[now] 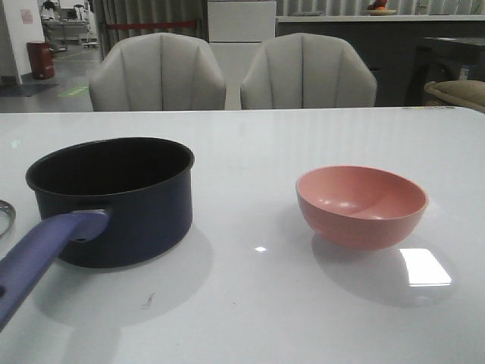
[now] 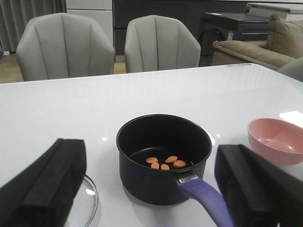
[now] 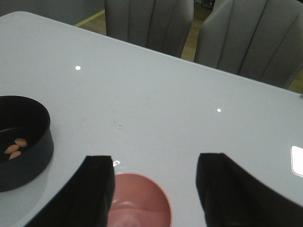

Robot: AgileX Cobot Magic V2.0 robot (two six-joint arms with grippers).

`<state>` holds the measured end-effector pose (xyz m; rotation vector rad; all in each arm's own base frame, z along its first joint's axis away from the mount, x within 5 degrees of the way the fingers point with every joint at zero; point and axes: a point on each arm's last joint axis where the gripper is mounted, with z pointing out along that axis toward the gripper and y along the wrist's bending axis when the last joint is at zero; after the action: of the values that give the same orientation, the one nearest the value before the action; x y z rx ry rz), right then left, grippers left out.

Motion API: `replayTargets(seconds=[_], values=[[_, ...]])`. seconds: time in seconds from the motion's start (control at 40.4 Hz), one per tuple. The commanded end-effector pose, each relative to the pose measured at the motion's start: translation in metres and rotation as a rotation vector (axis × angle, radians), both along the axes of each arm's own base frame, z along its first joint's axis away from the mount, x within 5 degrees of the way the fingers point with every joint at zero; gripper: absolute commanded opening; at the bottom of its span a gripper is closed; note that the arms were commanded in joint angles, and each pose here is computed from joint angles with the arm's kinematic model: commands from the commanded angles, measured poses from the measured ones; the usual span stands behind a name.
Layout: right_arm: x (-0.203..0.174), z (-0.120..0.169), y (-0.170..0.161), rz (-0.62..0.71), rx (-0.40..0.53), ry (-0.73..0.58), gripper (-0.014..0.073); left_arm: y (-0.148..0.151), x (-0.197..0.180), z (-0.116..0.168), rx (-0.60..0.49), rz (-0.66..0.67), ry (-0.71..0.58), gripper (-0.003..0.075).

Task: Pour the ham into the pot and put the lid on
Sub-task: 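Release the bowl and raise the right gripper away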

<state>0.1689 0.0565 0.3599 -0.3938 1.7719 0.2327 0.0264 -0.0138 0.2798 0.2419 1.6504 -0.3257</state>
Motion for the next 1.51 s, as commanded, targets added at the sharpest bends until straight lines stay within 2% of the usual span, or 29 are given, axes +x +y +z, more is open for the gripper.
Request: replayTargets(seconds=[0.0, 0.273, 0.396, 0.57, 0.793, 0.917, 1.214, 1.487], values=[[-0.022, 0.002, -0.009, -0.045, 0.08, -0.122, 0.0492, 0.0, -0.001, 0.015, -0.045, -0.004, -0.082, 0.0603], [-0.082, -0.056, -0.034, -0.139, 0.257, -0.25, 0.0492, 0.0, -0.001, 0.015, -0.047, -0.005, -0.081, 0.0603], [-0.093, -0.083, -0.037, -0.14, 0.256, -0.241, 0.0492, 0.0, -0.001, 0.015, -0.047, -0.005, -0.081, 0.0603], [-0.095, -0.103, -0.037, -0.142, 0.242, -0.202, 0.0492, 0.0, -0.001, 0.015, -0.047, -0.005, -0.081, 0.0603], [-0.094, -0.109, -0.036, -0.135, 0.234, -0.176, 0.0492, -0.002, 0.005, 0.019, -0.038, -0.005, -0.053, 0.0603], [-0.094, -0.109, -0.036, -0.135, 0.234, -0.176, 0.0492, -0.005, 0.016, 0.036, -0.028, -0.005, -0.02, 0.0603], [-0.094, -0.109, -0.036, -0.135, 0.234, -0.176, 0.0492, -0.026, 0.081, 0.084, 0.011, -0.006, 0.135, 0.0604], [-0.094, -0.109, -0.036, -0.135, 0.234, -0.176, 0.0492, -0.047, 0.144, 0.087, 0.094, -0.014, 0.359, 0.0603]])
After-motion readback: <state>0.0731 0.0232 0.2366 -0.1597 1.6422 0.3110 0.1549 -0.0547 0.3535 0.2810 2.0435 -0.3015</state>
